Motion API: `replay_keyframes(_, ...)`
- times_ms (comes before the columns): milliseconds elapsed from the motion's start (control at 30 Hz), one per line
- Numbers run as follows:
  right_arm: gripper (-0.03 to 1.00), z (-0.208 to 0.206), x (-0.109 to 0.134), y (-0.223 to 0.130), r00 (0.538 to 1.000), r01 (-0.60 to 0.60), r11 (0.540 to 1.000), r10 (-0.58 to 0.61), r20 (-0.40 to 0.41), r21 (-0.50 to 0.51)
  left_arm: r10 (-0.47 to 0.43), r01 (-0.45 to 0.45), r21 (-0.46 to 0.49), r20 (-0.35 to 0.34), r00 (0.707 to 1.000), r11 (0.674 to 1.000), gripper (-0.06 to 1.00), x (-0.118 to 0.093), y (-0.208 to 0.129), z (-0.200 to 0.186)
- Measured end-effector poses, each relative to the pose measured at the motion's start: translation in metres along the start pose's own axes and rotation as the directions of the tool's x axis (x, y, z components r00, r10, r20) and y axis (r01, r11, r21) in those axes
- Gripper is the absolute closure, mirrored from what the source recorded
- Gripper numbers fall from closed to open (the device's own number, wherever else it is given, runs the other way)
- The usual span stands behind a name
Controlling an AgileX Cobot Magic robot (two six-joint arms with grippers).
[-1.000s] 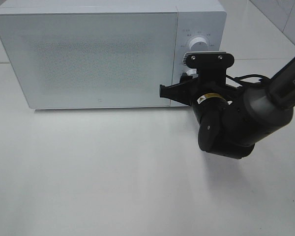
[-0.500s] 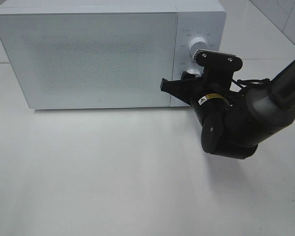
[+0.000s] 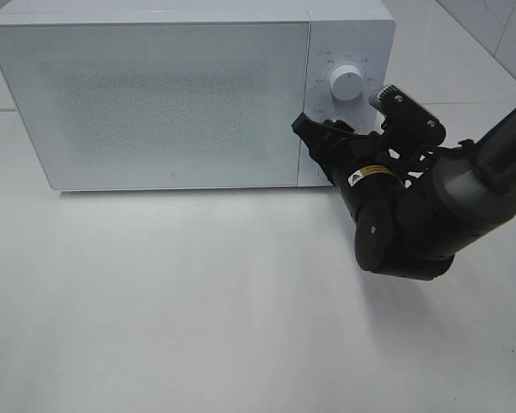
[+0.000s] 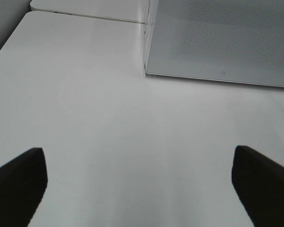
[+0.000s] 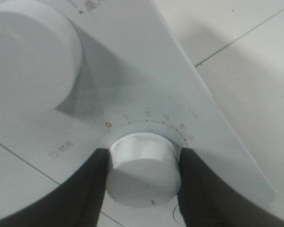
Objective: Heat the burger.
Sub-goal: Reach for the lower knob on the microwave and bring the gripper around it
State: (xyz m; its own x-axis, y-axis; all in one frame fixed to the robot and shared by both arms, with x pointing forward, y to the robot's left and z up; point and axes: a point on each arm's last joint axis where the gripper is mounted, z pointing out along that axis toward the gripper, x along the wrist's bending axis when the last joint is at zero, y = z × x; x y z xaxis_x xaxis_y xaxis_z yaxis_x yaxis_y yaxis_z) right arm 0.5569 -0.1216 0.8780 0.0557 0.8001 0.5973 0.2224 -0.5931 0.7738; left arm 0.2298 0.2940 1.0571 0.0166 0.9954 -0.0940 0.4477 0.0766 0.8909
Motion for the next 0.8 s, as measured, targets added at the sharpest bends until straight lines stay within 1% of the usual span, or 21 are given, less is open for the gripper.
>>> replay_keyframes(33, 0.56, 0.0, 0.0, 0.0001, 0.997, -0.074, 0.997, 0.074, 0.0, -0.001, 0.0, 0.0, 0.0, 0.0, 1.0, 1.0, -0.03, 0.0, 0.0, 0.0)
replay_keyframes(100, 0.56, -0.0002, -0.0002, 0.0001, 0.995, -0.102, 0.995, 0.102, 0.0, -0.001, 0.0, 0.0, 0.0, 0.0, 1.0, 1.0, -0.03, 0.0, 0.0, 0.0)
replay_keyframes(133, 0.56, -0.0001, -0.0003, -0.0001, 0.986, -0.166, 0.986, 0.166, -0.001, -0.002, 0.0, 0.0, 0.0, 0.0, 1.0, 1.0, -0.03, 0.0, 0.0, 0.0)
replay_keyframes(167, 0.56, -0.0001, -0.0003, -0.0001, 0.986, -0.166, 0.986, 0.166, -0.001, -0.002, 0.0, 0.0, 0.0, 0.0, 1.0, 1.0, -0.03, 0.0, 0.0, 0.0)
replay_keyframes(200, 0.56, 0.0, -0.0004, -0.0001, 0.972, -0.236, 0.972, 0.236, -0.002, -0.004, 0.0, 0.0, 0.0, 0.0, 1.0, 1.0, -0.03, 0.0, 0.0, 0.0)
replay_keyframes(233, 0.56, 0.0, -0.0006, -0.0003, 0.963, -0.271, 0.963, 0.271, -0.002, -0.004, 0.0, 0.0, 0.0, 0.0, 1.0, 1.0, -0.03, 0.0, 0.0, 0.0)
replay_keyframes(267, 0.56, 0.0, -0.0006, -0.0003, 0.963, -0.271, 0.963, 0.271, -0.002, -0.004, 0.0, 0.0, 0.0, 0.0, 1.0, 1.0, -0.03, 0.0, 0.0, 0.0)
replay_keyframes(333, 0.56, 0.0, -0.0005, 0.0, 0.927, -0.376, 0.927, 0.376, -0.005, -0.006, 0.0, 0.0, 0.0, 0.0, 1.0, 1.0, -0.03, 0.0, 0.0, 0.0)
replay_keyframes(367, 0.56, 0.0, -0.0005, 0.0, 0.927, -0.376, 0.927, 0.376, -0.005, -0.006, 0.0, 0.0, 0.0, 0.0, 1.0, 1.0, -0.03, 0.0, 0.0, 0.0)
replay_keyframes(400, 0.55, 0.0, -0.0004, 0.0001, 0.899, -0.439, 0.899, 0.439, -0.006, -0.006, 0.0, 0.0, 0.0, 0.0, 1.0, 1.0, -0.03, 0.0, 0.0, 0.0)
replay_keyframes(433, 0.55, 0.0, -0.0004, 0.0001, 0.899, -0.439, 0.899, 0.439, -0.006, -0.006, 0.0, 0.0, 0.0, 0.0, 1.0, 1.0, -0.03, 0.0, 0.0, 0.0)
replay_keyframes(467, 0.55, 0.0, -0.0004, 0.0001, 0.868, -0.497, 0.868, 0.497, -0.007, -0.006, 0.0, 0.0, 0.0, 0.0, 1.0, 1.0, -0.03, 0.0, 0.0, 0.0)
replay_keyframes(500, 0.55, 0.0, -0.0004, 0.0001, 0.851, -0.525, 0.851, 0.525, -0.007, -0.006, 0.0, 0.0, 0.0, 0.0, 1.0, 1.0, -0.03, 0.0, 0.0, 0.0)
replay_keyframes(533, 0.55, 0.0, -0.0004, 0.0001, 0.851, -0.525, 0.851, 0.525, -0.007, -0.006, 0.0, 0.0, 0.0, 0.0, 1.0, 1.0, -0.03, 0.0, 0.0, 0.0)
replay_keyframes(600, 0.55, 0.0, -0.0004, 0.0001, 0.798, -0.603, 0.798, 0.603, -0.008, -0.006, 0.0, 0.0, 0.0, 0.0, 1.0, 1.0, -0.03, 0.0, 0.0, 0.0)
replay_keyframes(633, 0.55, 0.0, -0.0004, 0.0001, 0.798, -0.603, 0.798, 0.603, -0.008, -0.006, 0.0, 0.0, 0.0, 0.0, 1.0, 1.0, -0.03, 0.0, 0.0, 0.0)
replay_keyframes(667, 0.55, 0.0, -0.0003, 0.0002, 0.761, -0.649, 0.761, 0.649, -0.01, -0.005, 0.0, 0.0, 0.0, 0.0, 1.0, 1.0, -0.03, 0.0, 0.0, 0.0)
replay_keyframes(700, 0.55, 0.0, -0.0003, 0.0002, 0.74, -0.672, 0.74, 0.672, -0.01, -0.004, 0.0, 0.0, 0.0, 0.0, 1.0, 1.0, -0.03, 0.0, 0.0, 0.0)
replay_keyframes(733, 0.55, 0.0, -0.0003, 0.0002, 0.74, -0.672, 0.74, 0.672, -0.01, -0.004, 0.0, 0.0, 0.0, 0.0, 1.0, 1.0, -0.03, 0.0, 0.0, 0.0)
replay_keyframes(767, 0.55, 0.0, -0.0003, 0.0003, 0.7, -0.714, 0.7, 0.714, -0.011, -0.004, 0.0, 0.0, 0.0, 0.0, 1.0, 1.0, -0.03, 0.0, 0.0, 0.0)
replay_keyframes(800, 0.55, 0.0, -0.0003, 0.0003, 0.685, -0.729, 0.685, 0.729, -0.011, -0.004, 0.0, 0.0, 0.0, 0.0, 1.0, 1.0, -0.03, 0.0, 0.0, 0.0)
